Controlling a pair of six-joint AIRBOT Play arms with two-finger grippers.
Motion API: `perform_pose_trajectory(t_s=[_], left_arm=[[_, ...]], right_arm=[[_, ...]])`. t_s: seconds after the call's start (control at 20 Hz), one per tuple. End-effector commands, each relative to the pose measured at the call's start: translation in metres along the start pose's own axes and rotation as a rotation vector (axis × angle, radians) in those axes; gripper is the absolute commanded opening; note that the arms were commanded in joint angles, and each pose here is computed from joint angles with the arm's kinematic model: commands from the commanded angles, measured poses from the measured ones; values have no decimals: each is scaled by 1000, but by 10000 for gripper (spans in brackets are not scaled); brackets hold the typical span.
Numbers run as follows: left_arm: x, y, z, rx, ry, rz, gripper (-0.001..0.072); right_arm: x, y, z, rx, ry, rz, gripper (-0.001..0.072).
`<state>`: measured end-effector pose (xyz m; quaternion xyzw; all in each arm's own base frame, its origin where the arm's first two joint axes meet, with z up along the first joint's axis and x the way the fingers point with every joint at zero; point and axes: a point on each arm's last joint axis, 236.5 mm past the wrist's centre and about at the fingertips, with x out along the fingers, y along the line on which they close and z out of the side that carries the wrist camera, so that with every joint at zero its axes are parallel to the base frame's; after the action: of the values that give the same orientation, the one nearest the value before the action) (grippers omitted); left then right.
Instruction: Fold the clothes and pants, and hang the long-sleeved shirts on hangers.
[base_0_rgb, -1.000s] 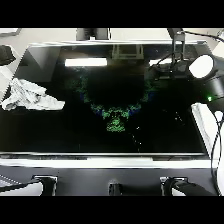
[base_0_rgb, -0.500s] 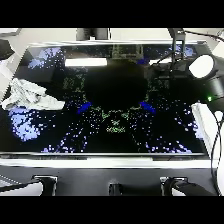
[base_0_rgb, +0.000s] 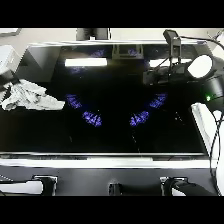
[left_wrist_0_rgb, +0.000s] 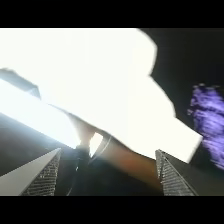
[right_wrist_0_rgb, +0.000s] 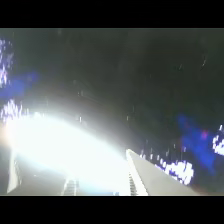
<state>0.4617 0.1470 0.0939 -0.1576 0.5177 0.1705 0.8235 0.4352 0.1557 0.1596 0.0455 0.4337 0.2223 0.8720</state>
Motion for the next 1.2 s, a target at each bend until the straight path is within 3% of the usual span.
perform_pose_trajectory(t_s=[0.0, 0.5, 0.55, 0.75, 1.0, 1.15], left_arm=[[72, 36, -4, -68, 49, 62, 720], [189, 23, -2, -105, 28, -7, 720], [194, 19, -1, -119, 25, -26, 683], [198, 5, -5, -145, 40, -86, 20], [154, -24, -3, -91, 119, -140, 14], [97, -75, -25, 40, 222, -184, 13]], right_arm=[[2, 2, -19, 5, 83, 11, 350], [3, 1, -15, 54, 65, 7, 350], [3, 1, -13, 54, 56, 6, 350], [3, 0, -9, 80, 41, 4, 351], [2, 5, -15, 84, 67, 20, 351], [-9, 13, -7, 85, 27, 42, 350]])
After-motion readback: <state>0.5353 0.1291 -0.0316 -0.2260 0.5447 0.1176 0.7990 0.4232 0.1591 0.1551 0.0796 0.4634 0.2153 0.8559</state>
